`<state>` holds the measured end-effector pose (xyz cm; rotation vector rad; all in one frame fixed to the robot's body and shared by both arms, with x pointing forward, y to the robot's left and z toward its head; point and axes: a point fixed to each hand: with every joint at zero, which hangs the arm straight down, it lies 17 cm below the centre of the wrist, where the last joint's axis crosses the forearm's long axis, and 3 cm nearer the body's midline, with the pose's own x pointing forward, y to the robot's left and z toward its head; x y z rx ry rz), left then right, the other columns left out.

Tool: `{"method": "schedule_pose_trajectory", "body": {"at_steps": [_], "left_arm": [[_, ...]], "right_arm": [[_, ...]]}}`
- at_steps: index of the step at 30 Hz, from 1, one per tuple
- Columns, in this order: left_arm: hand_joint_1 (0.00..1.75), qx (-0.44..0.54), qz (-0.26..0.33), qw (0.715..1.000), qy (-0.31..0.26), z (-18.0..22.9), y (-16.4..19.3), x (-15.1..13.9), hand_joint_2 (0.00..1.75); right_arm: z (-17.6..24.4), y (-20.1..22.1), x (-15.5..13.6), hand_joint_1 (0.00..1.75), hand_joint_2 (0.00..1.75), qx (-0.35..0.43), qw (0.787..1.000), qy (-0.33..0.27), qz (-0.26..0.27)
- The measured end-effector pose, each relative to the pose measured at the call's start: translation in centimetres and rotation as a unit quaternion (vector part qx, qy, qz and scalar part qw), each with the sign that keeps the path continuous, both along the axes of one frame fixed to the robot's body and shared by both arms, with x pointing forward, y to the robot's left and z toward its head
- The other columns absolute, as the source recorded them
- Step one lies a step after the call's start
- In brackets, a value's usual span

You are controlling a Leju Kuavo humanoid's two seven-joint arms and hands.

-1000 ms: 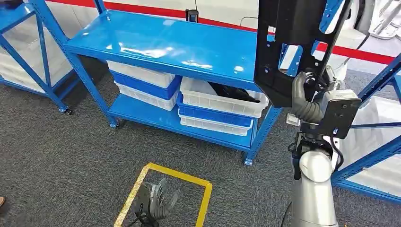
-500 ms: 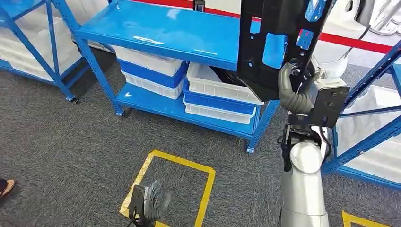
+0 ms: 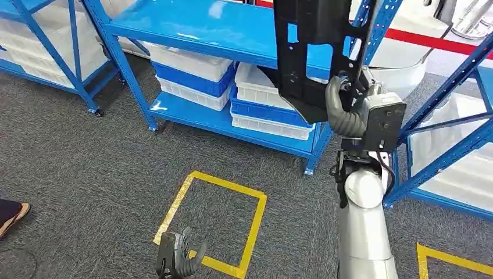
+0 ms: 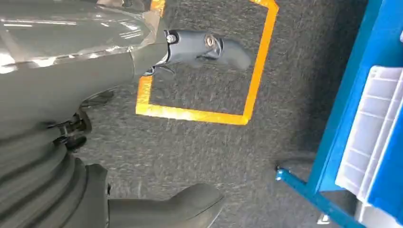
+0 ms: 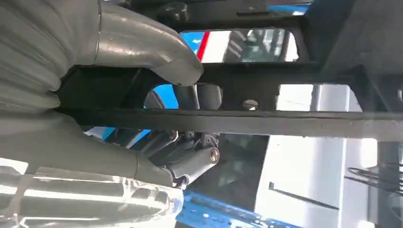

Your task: Take the parts from the cabinet and place them on the table.

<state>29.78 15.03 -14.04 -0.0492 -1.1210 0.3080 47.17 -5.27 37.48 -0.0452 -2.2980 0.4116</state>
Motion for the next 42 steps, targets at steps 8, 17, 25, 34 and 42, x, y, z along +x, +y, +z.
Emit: {"method": "schedule_pose_trajectory", "body": {"at_steps": [8,17,25,34,42], "left_arm": [[0.0,0.01,0.035,0.999,0.01,-0.7,2.3,-0.8,1.75],[0.0,0.008,0.048,0.999,0.013,-0.9,2.7,-1.2,1.75],[0.0,0.008,0.058,0.998,0.017,-1.2,3.2,-1.9,1.75],[0.0,0.003,0.079,0.997,0.006,-0.7,4.2,-1.9,1.75],[0.0,-0.065,0.07,0.993,-0.074,2.9,4.0,0.6,1.75]], "right_arm": [[0.3,3.1,1.0,1.75,1.75,0.006,0.999,0.012,0.043],[-0.2,4.1,1.5,1.75,1.75,0.001,0.998,0.023,0.051],[-0.3,4.5,1.6,1.75,1.75,0.005,0.998,0.03,0.056],[0.4,6.2,0.9,1.75,1.75,-0.001,0.997,0.029,0.065],[-0.2,4.8,1.1,1.75,1.75,0.005,0.998,0.035,0.059]]}}
